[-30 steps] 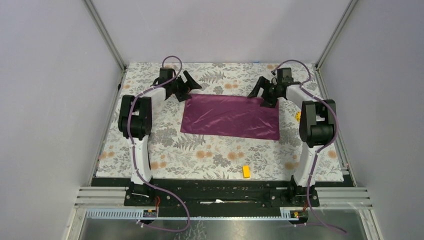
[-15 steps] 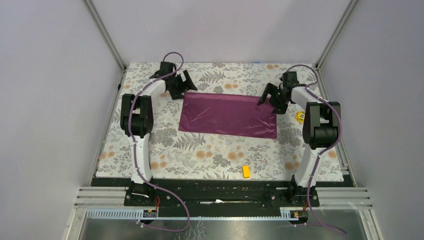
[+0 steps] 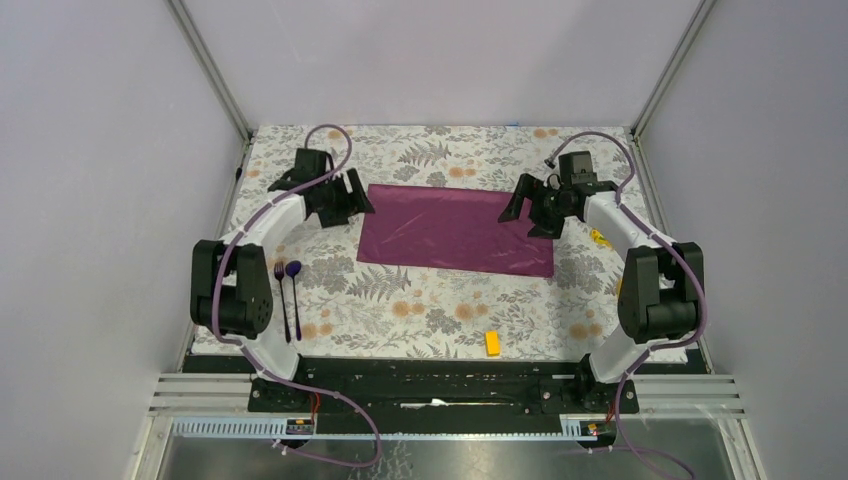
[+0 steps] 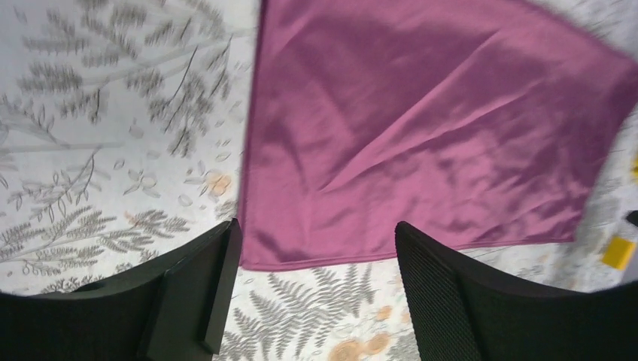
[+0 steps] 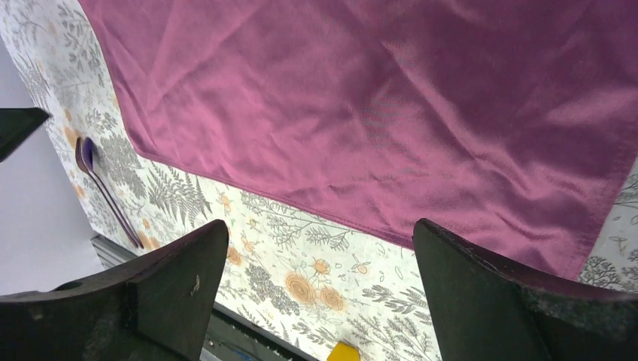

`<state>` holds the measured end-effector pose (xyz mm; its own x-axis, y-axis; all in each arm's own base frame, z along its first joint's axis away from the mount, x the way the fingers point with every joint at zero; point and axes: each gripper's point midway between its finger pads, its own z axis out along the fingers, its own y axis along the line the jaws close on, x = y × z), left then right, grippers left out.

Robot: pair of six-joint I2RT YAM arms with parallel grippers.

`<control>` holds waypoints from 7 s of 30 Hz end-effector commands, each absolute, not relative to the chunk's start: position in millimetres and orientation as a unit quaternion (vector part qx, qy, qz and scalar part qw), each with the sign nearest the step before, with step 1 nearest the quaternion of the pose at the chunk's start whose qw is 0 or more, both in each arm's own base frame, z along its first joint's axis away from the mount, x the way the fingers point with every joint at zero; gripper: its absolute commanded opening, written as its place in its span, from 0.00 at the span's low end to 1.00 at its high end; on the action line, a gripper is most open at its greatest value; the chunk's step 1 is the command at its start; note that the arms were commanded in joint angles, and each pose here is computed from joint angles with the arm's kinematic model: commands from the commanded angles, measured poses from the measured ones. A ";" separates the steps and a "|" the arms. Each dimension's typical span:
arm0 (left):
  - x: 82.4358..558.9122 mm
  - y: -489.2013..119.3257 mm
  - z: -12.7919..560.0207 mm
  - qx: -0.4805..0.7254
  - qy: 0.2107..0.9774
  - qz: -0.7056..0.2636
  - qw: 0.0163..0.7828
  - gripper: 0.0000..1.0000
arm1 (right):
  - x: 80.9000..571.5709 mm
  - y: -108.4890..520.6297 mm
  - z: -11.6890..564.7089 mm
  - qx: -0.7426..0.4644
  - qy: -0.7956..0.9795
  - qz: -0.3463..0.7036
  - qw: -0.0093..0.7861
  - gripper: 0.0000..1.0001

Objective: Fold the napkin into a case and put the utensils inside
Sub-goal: Smooth out the rectangle-folded napkin at the center of the board, then fold the rectangle-folded napkin at the center of the board.

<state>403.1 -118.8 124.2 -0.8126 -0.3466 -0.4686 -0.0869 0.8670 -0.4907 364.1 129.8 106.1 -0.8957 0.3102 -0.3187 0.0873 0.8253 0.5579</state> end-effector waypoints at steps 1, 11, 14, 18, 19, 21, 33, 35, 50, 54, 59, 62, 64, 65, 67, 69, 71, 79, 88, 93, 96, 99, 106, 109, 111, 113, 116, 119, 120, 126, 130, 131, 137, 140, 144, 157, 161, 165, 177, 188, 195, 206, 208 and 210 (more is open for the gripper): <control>381.5 -107.6 76.7 -0.103 0.947 -0.189 0.238 0.78 | 357.0 139.1 121.8 0.093 0.925 0.303 0.208 1.00; 355.3 -109.0 43.3 -0.087 0.965 -0.155 0.191 0.56 | 351.1 149.4 114.6 0.081 0.924 0.315 0.199 1.00; 356.5 -107.2 38.0 -0.082 0.969 -0.137 0.186 0.53 | 350.6 149.0 113.7 0.079 0.925 0.314 0.200 1.00; 356.8 -98.1 30.8 -0.076 0.976 -0.104 0.175 0.50 | 350.7 147.2 113.9 0.076 0.926 0.309 0.204 1.00; 356.2 -95.7 28.6 -0.074 0.977 -0.097 0.173 0.50 | 350.4 147.1 113.9 0.075 0.926 0.309 0.204 1.00; 355.5 -94.2 25.3 -0.073 0.979 -0.091 0.168 0.50 | 350.3 146.5 113.4 0.074 0.926 0.307 0.205 1.00; 327.5 -127.8 11.0 -0.069 0.980 -0.146 0.114 0.27 | 371.9 87.2 102.1 0.113 0.954 0.132 0.245 1.00; 315.6 -135.7 12.5 -0.068 0.979 -0.159 0.106 0.24 | 378.0 71.0 98.3 0.111 0.963 0.082 0.231 1.00; 290.4 -124.5 43.5 -0.071 0.975 -0.146 0.155 0.19 | 376.4 29.9 37.1 0.067 0.991 0.063 0.095 0.88; 292.5 -127.8 40.1 -0.069 0.974 -0.154 0.149 0.30 | 379.6 31.3 33.9 0.053 0.992 0.069 0.089 0.79; 294.7 -128.4 44.9 -0.073 0.972 -0.157 0.157 0.38 | 389.4 30.2 35.2 0.050 0.994 0.062 0.080 0.70; 290.5 -126.8 42.3 -0.075 0.973 -0.154 0.155 0.40 | 392.7 32.1 35.1 0.053 0.993 0.063 0.081 0.67; 290.2 -123.9 42.4 -0.075 0.973 -0.148 0.161 0.40 | 394.6 34.4 33.8 0.053 0.993 0.065 0.079 0.65; 291.0 -122.9 44.0 -0.074 0.973 -0.146 0.165 0.40 | 395.6 35.9 31.6 0.053 0.994 0.065 0.077 0.63; 292.0 -122.7 48.2 -0.073 0.971 -0.147 0.172 0.40 | 398.9 36.1 31.8 0.056 0.994 0.060 0.074 0.58; 294.3 -122.5 53.7 -0.072 0.969 -0.148 0.182 0.40 | 401.7 37.3 31.1 0.056 0.994 0.053 0.072 0.54; 296.3 -122.0 58.5 -0.071 0.968 -0.148 0.191 0.40 | 402.8 37.4 29.2 0.058 0.995 0.042 0.067 0.54; 298.3 -122.2 68.5 -0.072 0.964 -0.153 0.207 0.42 | 398.9 37.3 16.0 0.054 0.997 0.016 0.051 0.61; 304.6 -122.1 87.7 -0.073 0.957 -0.158 0.233 0.57 | 387.9 35.2 -14.0 0.052 0.997 -0.029 0.037 0.52; 306.0 -119.7 98.9 -0.074 0.954 -0.157 0.246 0.58 | 384.5 38.6 -30.6 0.049 0.998 -0.031 0.036 0.34; 305.5 -115.8 102.9 -0.076 0.952 -0.153 0.253 0.58 | 386.2 42.2 -31.7 0.033 0.998 -0.026 0.045 0.20; 304.1 -114.1 101.7 -0.079 0.953 -0.153 0.251 0.58 | 389.8 41.3 -25.3 0.024 0.998 -0.032 0.056 0.06; 304.5 -123.4 102.2 -0.082 0.949 -0.181 0.244 0.59 | 384.6 4.0 7.7 0.016 0.989 -0.126 0.081 0.00; 304.3 -128.5 102.2 -0.081 0.948 -0.195 0.239 0.59 | 388.5 -18.4 20.7 0.029 0.982 -0.156 0.100 0.00; 303.9 -131.3 102.4 -0.079 0.947 -0.202 0.235 0.59 | 391.7 -31.4 27.3 0.037 0.978 -0.173 0.112 0.00; 302.3 -133.9 102.9 -0.079 0.946 -0.209 0.233 0.58 | 395.9 -41.7 33.8 0.036 0.973 -0.189 0.124 0.00; 299.5 -135.6 104.1 -0.080 0.944 -0.216 0.234 0.59 | 401.6 -46.6 41.8 0.029 0.970 -0.199 0.136 0.00; 295.9 -136.9 103.6 -0.080 0.943 -0.222 0.233 0.58 | 404.7 -39.9 50.7 0.030 0.969 -0.192 0.150 0.00; 295.2 -137.2 103.7 -0.080 0.943 -0.224 0.233 0.58 | 404.0 -36.3 53.2 0.028 0.969 -0.193 0.151 0.00; 299.2 -139.6 109.4 -0.081 0.939 -0.231 0.240 0.59 | 398.1 16.2 66.5 -0.010 0.972 -0.175 0.154 0.00; 305.4 -143.5 120.7 -0.081 0.933 -0.243 0.252 0.59 | 393.3 71.6 68.5 -0.041 0.982 -0.109 0.149 0.00; 306.4 -143.7 122.9 -0.080 0.932 -0.243 0.255 0.60 | 391.9 86.1 68.2 -0.053 0.983 -0.091 0.148 0.00; 305.1 -143.1 125.9 -0.083 0.930 -0.245 0.261 0.60 | 384.3 167.8 63.9 -0.101 0.984 -0.001 0.146 0.00; 302.7 -142.0 125.5 -0.083 0.930 -0.244 0.261 0.61 | 382.1 204.9 62.5 -0.118 0.981 0.048 0.146 0.00; 301.0 -140.6 124.9 -0.084 0.930 -0.242 0.263 0.61 | 381.9 250.2 65.6 -0.143 0.972 0.103 0.154 0.00; 294.4 -156.4 90.9 -0.108 0.925 -0.286 0.225 0.62 | 376.5 319.9 60.3 -0.138 0.953 0.243 0.120 0.00; 295.8 -169.2 79.9 -0.123 0.915 -0.317 0.218 0.68 | 373.9 332.5 64.9 -0.138 0.944 0.279 0.113 0.00; 298.7 -175.5 66.8 -0.126 0.915 -0.322 0.207 0.67 | 373.1 339.6 62.4 -0.134 0.940 0.296 0.104 0.00; 294.6 -191.6 38.2 -0.153 0.906 -0.357 0.167 0.52 | 370.3 364.2 55.6 -0.120 0.931 0.336 0.080 0.00; 289.6 -192.6 27.6 -0.154 0.909 -0.353 0.158 0.43 | 363.1 383.2 63.8 -0.131 0.925 0.348 0.079 0.00; 287.8 -197.3 24.3 -0.148 0.910 -0.357 0.149 0.37 | 362.9 390.0 58.3 -0.131 0.925 0.351 0.072 0.00; 283.1 -201.3 16.5 -0.145 0.914 -0.352 0.139 0.30 | 362.6 400.8 44.4 -0.132 0.924 0.354 0.060 0.00; 282.7 -200.9 15.7 -0.146 0.914 -0.351 0.139 0.29 | 362.8 401.9 41.9 -0.131 0.924 0.354 0.057 0.00; 282.0 -200.4 15.0 -0.146 0.915 -0.350 0.139 0.29 | 362.7 403.0 41.5 -0.132 0.924 0.356 0.056 0.00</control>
<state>284.8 -201.9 23.0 -0.9166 -0.3707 -0.1497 -0.1688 0.6982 -0.6957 361.5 385.7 26.8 -0.9660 -0.1910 -0.1741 -0.2581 0.7511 0.6077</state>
